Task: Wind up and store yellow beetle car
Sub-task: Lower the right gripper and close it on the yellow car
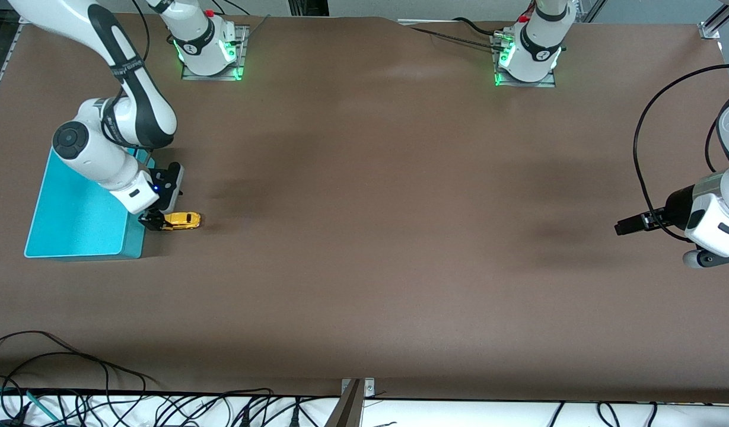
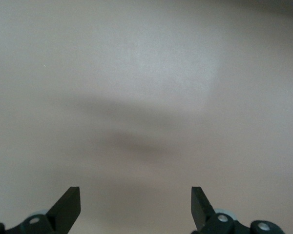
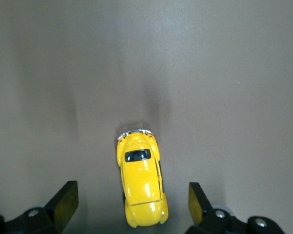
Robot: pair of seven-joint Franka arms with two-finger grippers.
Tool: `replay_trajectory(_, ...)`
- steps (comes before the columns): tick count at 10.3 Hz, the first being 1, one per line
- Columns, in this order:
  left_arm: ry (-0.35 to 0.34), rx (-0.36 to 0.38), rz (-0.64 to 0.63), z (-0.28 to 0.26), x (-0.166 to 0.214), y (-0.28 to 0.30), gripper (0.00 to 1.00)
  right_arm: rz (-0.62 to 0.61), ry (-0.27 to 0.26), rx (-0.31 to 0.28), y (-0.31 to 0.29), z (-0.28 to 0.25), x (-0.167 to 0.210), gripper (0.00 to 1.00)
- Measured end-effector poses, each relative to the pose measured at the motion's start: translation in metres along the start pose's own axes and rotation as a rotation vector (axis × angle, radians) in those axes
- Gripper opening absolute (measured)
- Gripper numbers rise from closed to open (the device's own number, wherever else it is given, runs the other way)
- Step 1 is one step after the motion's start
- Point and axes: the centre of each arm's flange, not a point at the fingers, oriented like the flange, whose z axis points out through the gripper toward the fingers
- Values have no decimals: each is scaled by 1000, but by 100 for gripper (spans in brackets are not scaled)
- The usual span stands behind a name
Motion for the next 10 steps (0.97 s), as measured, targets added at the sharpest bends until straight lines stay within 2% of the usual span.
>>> replay_trajectory(7,-1,0,0,0,0,0,100,4,13,-11,-2,31,-4,100)
replay_trajectory(10,-1,0,0,0,0,0,100,4,13,-9,-2,32,-4,95)
